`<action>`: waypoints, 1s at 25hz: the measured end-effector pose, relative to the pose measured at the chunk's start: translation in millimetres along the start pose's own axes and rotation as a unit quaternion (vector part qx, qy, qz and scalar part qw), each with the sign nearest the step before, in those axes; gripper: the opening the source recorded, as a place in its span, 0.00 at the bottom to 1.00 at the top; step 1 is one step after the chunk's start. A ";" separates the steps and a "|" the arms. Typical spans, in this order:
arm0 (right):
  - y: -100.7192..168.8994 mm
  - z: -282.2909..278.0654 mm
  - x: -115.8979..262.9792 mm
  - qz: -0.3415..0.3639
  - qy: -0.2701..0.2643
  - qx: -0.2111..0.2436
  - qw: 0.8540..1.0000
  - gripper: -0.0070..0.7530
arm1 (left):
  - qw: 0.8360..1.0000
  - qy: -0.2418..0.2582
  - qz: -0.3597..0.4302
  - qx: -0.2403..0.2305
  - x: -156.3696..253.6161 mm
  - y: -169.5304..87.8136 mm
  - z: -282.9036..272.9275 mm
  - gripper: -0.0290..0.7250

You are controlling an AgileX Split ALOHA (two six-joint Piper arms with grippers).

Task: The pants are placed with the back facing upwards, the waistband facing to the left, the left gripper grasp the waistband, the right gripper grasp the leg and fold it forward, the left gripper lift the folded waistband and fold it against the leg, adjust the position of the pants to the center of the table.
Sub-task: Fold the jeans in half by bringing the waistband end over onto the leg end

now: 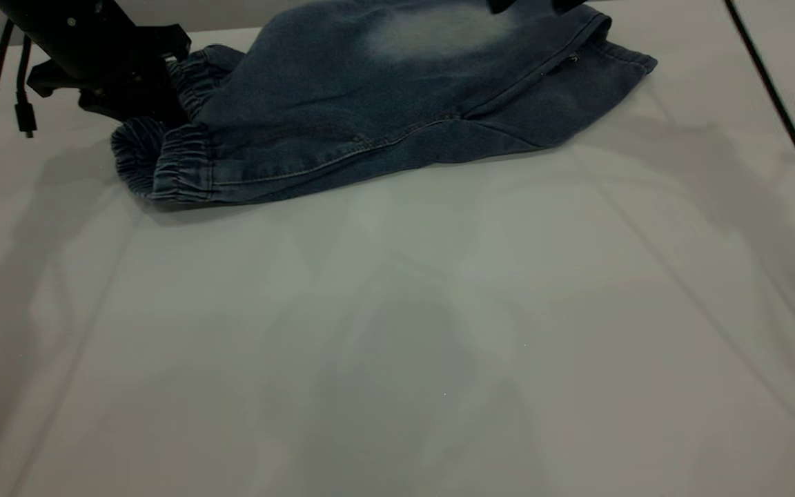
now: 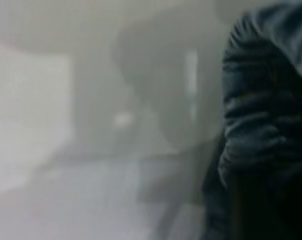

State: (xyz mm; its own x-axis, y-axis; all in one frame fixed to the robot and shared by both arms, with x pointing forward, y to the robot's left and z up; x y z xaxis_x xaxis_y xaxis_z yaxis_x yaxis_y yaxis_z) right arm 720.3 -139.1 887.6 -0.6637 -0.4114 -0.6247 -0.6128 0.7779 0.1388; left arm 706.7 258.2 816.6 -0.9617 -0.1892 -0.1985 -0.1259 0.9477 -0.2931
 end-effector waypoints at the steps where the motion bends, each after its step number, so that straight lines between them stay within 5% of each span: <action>1: 0.8 3.5 -1.2 -0.002 -0.005 0.008 1.000 0.73 | 1.000 0.000 0.000 0.000 0.1 -0.5 0.1 0.19; 4: 4.0 15.5 -4.0 -0.010 -0.019 0.028 0.999 0.73 | 1.000 0.004 0.000 0.001 0.9 -0.7 -0.1 0.08; 15: 6.1 50.3 12.0 -0.008 -0.013 0.047 0.999 0.73 | 0.998 0.037 0.042 0.009 5.1 -15.8 -48.1 0.07; 25: 6.9 51.8 9.6 0.007 -0.024 0.050 0.998 0.73 | 0.994 0.056 0.087 -0.040 9.2 -17.1 -106.0 0.07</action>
State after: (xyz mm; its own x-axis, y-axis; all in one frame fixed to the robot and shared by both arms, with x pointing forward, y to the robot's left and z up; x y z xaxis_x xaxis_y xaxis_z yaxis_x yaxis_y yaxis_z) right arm 731.9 -113.1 842.7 -0.6484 -0.3788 -0.6603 -0.5569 0.8274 0.0722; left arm 674.1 267.5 918.9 -0.9912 0.0042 -0.1324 0.0292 0.9819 -0.1873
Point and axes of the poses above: a point on each arm's last joint axis where the gripper is mounted, z pointing out along that axis toward the gripper, y along the wrist's bending axis when the last joint is at zero, x = y × z, the point moved 4 cm from there along z, pointing out along that axis toward the gripper, and after that the axes turned 12 degrees about -z, right-handed, at the moved point
